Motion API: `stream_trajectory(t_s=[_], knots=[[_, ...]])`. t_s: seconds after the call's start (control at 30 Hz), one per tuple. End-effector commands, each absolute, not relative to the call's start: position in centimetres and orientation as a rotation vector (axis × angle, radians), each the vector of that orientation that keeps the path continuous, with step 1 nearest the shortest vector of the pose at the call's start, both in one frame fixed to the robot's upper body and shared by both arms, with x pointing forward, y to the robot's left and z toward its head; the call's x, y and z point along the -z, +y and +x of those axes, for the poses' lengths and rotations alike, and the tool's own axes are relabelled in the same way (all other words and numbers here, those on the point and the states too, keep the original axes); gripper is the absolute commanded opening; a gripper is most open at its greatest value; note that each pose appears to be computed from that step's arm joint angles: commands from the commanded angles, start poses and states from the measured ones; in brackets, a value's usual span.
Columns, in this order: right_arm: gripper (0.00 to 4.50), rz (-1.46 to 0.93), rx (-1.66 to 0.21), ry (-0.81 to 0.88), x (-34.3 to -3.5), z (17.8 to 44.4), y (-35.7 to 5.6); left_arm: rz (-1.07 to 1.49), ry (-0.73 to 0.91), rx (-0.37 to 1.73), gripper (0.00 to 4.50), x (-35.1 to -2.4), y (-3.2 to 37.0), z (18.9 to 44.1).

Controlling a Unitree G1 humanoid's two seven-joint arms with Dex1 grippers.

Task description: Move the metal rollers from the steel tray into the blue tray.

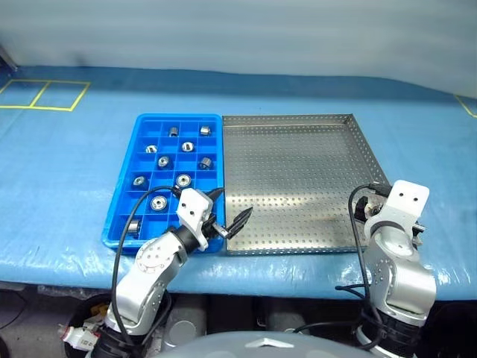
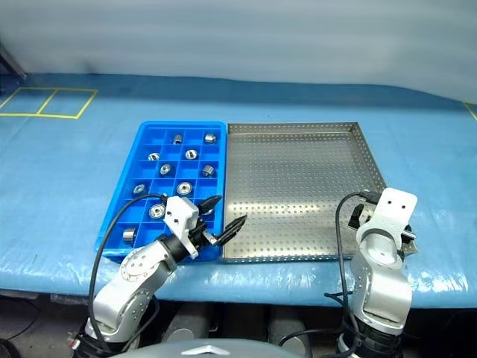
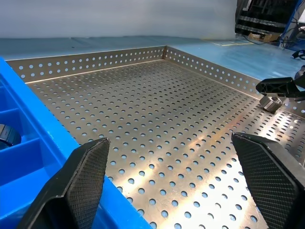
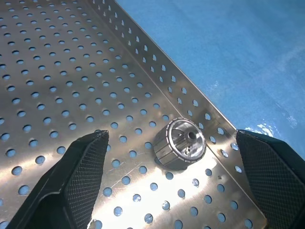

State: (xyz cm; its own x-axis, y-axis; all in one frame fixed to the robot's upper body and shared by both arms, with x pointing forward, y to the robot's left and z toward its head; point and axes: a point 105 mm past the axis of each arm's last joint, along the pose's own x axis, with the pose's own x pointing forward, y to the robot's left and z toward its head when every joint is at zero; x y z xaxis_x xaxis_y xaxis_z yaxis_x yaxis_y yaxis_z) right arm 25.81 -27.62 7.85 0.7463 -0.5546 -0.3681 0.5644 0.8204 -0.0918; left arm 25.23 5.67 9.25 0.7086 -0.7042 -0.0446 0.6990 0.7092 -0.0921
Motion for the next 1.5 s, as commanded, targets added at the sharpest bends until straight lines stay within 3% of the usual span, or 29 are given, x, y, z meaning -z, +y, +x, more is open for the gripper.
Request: stream_trajectory(t_s=[0.03, 0.43, 1.0, 1.1, 1.4, 1.5], knots=[[4.48, 0.094, 0.631, 0.374, -8.3, 25.7, -27.5, -0.074, 0.021, 0.805, 4.50, -10.7, 5.1, 24.9], [4.48, 0.398, 0.742, 0.311, -6.8, 26.9, -27.7, -0.049, 0.003, 0.816, 4.50, -11.0, 5.3, 25.4], [4.48, 0.411, 0.671, 0.250, -6.3, 27.4, -27.1, -0.033, -0.005, 0.824, 4.50, -11.3, 5.4, 25.9], [3.88, 0.416, 0.668, 0.262, -6.0, 27.3, -27.0, -0.033, -0.008, 0.821, 4.50, -11.3, 5.4, 25.9], [0.88, 0.410, 0.687, 0.294, -5.4, 26.7, -26.8, -0.036, -0.016, 0.816, 4.50, -11.4, 5.4, 26.1], [0.34, 0.401, 0.692, 0.300, -5.5, 26.5, -26.8, -0.039, -0.016, 0.817, 4.50, -11.4, 5.3, 26.1]])
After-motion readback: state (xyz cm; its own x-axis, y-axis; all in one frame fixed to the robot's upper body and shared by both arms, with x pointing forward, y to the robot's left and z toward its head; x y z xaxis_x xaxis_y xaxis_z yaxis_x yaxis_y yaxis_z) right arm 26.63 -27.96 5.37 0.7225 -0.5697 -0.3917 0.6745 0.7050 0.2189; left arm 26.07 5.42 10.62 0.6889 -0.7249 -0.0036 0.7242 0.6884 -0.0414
